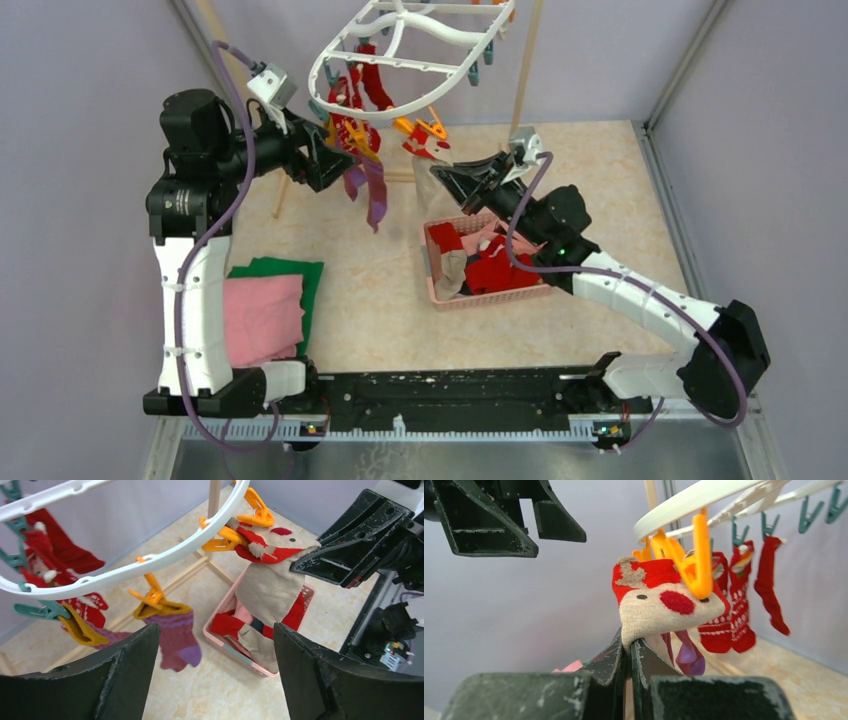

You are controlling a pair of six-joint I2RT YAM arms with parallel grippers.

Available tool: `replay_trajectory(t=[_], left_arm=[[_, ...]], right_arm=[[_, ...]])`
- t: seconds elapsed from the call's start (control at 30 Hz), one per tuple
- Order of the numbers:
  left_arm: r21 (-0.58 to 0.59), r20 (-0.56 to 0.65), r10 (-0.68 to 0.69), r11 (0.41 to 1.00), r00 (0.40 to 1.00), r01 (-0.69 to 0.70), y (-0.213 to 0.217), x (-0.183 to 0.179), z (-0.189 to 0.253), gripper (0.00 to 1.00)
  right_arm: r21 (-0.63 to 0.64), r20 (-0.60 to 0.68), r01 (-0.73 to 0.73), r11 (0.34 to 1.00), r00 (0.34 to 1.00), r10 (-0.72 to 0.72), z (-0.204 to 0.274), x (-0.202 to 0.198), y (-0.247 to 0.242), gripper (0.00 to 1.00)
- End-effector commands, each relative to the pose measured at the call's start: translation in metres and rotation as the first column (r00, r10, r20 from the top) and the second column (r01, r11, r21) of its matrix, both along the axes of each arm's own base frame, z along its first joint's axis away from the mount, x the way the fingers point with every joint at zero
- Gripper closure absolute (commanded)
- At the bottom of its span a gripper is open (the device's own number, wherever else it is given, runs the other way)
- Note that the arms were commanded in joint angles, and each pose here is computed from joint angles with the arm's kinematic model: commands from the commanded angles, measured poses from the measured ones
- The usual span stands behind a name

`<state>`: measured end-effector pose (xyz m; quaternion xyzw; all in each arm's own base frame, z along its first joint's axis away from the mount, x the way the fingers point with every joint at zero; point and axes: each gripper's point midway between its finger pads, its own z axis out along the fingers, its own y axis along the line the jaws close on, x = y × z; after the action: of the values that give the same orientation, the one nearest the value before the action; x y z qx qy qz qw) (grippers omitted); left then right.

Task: Remove the socks clipped to the hanger
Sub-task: Remove the sock from the hanger.

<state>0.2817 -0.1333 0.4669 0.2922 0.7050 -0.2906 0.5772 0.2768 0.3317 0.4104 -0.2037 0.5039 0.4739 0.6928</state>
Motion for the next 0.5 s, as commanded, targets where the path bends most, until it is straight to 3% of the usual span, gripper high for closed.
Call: replay_trajectory(t=[0.0,0.2,0.47], left_arm=[[-0.047,-0.046,-0.075,0.996,0.996,0.073,-0.01,-0.014,-0.002,0.1],[-0.15,-0.117,-0.175,0.976,0.978,0.157,-0.025,-0.018,-0.003,0.08],[-0.173,-0.15,-0.201,0.969,0.968,0.174,-0.031,-0.014,-0.022,0.08]], right_arm=[[-0.042,-0.08,-0.051,0.998,0.996,0.048,-0.018,-0.011,-0.002,1.0],[0.015,-0.169,-0.203,0.979,0.964,0.203,-0.039,-0.021,0.021,1.0],[0.059,-0.178,-0.335,0.94,0.924,0.34,-0.035,-0.037,0.041,1.0]])
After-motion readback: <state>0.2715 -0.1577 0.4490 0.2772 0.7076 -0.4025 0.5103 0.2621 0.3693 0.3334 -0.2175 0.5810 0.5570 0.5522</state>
